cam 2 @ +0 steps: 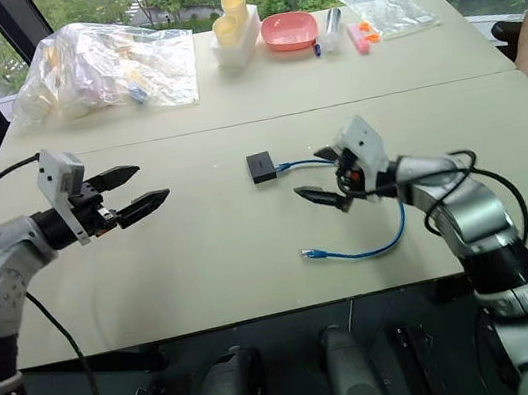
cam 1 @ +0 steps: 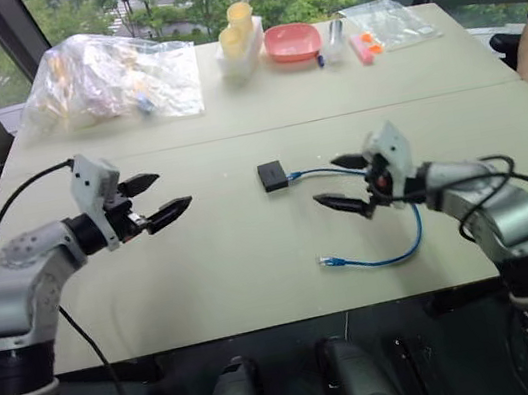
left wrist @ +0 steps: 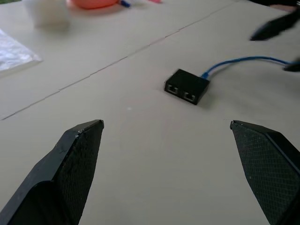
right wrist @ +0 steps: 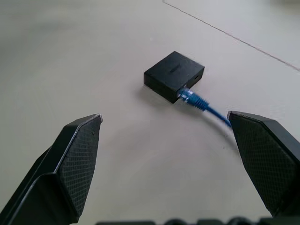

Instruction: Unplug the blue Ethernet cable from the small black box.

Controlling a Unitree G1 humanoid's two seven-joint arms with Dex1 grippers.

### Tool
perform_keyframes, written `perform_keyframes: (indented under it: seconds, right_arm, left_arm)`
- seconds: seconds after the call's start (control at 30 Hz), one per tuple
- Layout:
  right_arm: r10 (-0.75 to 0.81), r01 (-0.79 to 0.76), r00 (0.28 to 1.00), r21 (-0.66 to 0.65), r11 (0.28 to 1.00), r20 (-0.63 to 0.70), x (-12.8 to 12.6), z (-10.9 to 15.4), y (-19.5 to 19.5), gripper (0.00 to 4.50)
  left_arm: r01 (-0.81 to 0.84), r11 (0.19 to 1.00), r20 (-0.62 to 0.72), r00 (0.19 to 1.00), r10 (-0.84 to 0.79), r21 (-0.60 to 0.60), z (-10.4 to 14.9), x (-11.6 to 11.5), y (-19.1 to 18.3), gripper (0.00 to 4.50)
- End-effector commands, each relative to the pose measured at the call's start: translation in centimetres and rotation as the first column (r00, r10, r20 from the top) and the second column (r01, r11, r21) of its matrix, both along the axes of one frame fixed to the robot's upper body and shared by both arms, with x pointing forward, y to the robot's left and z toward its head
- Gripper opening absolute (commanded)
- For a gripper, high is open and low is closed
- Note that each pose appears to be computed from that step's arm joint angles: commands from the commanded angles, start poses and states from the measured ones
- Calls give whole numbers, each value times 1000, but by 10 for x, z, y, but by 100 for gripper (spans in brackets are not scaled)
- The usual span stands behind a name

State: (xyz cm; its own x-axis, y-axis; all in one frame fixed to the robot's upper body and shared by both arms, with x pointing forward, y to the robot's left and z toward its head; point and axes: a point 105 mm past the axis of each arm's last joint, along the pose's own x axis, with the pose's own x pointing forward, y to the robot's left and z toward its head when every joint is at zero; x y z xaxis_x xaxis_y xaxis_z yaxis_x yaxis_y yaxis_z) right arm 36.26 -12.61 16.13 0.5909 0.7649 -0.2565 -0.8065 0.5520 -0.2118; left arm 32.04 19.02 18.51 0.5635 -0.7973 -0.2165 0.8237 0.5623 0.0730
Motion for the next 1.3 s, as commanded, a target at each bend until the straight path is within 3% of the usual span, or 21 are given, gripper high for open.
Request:
perform_keyframes:
  seconds: [0.03, 0.3, 0.47, 0.63, 0.73, 0.97, 1.0, 1.13, 1.3]
  right_arm:
    - [82, -82, 997, -28, 996, 11, 15, 0, 20, 450]
    - [116, -145, 980, -174, 974, -163, 55, -34, 20, 450]
    - [80, -138, 972, -263, 955, -219, 56, -51, 6, 450]
    - [98, -151, 972, -248, 957, -213, 56, -53, 14, 450]
    - [124, -167, 975, -244, 955, -183, 56, -54, 25, 375]
    - [160, -188, 981, -332, 924, -110, 54, -63, 26, 27]
    - [159, -171, 985, -345, 923, -64, 56, -59, 25, 7]
    - [161, -77, 966, -368, 926, 202, 66, -28, 24, 7]
    - [213, -6, 827, -370, 929, 520, 56, 18, 32, 7]
  left_arm:
    - [137, 991, -36, 990, -137, 4, 7, -9, -7, 446]
    - [126, 987, 26, 992, -124, -103, 31, -10, -10, 446]
    - [95, 991, 8, 995, -95, -89, 22, -22, -9, 446]
    - [63, 993, 2, 998, -63, -99, 20, -26, -7, 446]
    - [57, 994, -2, 998, -57, -90, 17, -25, -9, 449]
    - [60, 995, -4, 998, -61, -83, 16, -19, -10, 449]
    - [61, 995, -4, 998, -62, -83, 16, -16, -10, 449]
    - [71, 991, -14, 997, -73, -109, 18, -5, -9, 449]
    - [101, 973, -43, 993, -112, -207, 23, 13, -12, 449]
